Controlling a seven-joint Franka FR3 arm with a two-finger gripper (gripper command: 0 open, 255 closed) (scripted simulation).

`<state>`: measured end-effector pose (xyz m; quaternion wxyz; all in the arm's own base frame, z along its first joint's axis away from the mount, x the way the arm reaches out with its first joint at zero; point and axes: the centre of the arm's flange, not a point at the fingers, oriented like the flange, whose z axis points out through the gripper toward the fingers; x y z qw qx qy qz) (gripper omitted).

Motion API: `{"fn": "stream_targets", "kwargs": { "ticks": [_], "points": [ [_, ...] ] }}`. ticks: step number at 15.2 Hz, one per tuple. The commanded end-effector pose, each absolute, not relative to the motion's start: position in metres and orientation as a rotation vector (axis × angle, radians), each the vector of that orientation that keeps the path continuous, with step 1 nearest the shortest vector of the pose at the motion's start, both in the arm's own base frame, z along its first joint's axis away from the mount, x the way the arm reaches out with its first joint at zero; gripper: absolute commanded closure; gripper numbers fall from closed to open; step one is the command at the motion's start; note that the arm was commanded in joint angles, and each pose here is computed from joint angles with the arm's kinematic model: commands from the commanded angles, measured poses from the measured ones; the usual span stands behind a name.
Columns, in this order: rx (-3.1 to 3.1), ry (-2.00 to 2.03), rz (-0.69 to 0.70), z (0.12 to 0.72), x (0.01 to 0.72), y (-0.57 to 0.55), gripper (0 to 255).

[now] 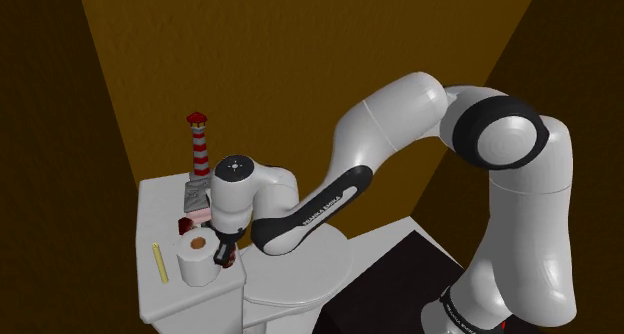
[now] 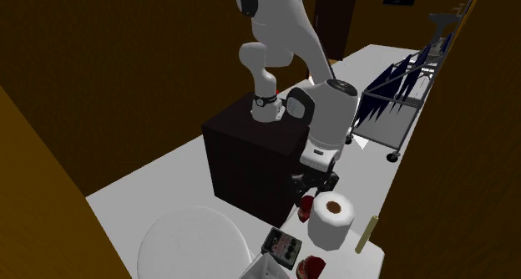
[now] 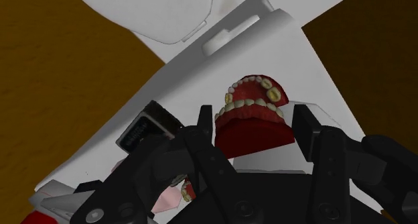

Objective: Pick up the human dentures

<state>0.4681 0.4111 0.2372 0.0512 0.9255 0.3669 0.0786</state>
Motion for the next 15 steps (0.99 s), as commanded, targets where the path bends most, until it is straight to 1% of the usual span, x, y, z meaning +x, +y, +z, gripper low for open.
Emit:
{"fn": "stream_targets", "kwargs": {
  "ticks": [1,13,15],
  "points": [
    [2.816,1.117,0.238,0.246,0.468,0.411,255],
    [2.816,1.117,0.238,0.310,0.468,0.411,255],
    [2.816,1.117,0.238,0.310,0.468,0.411,255]
  ]
}}
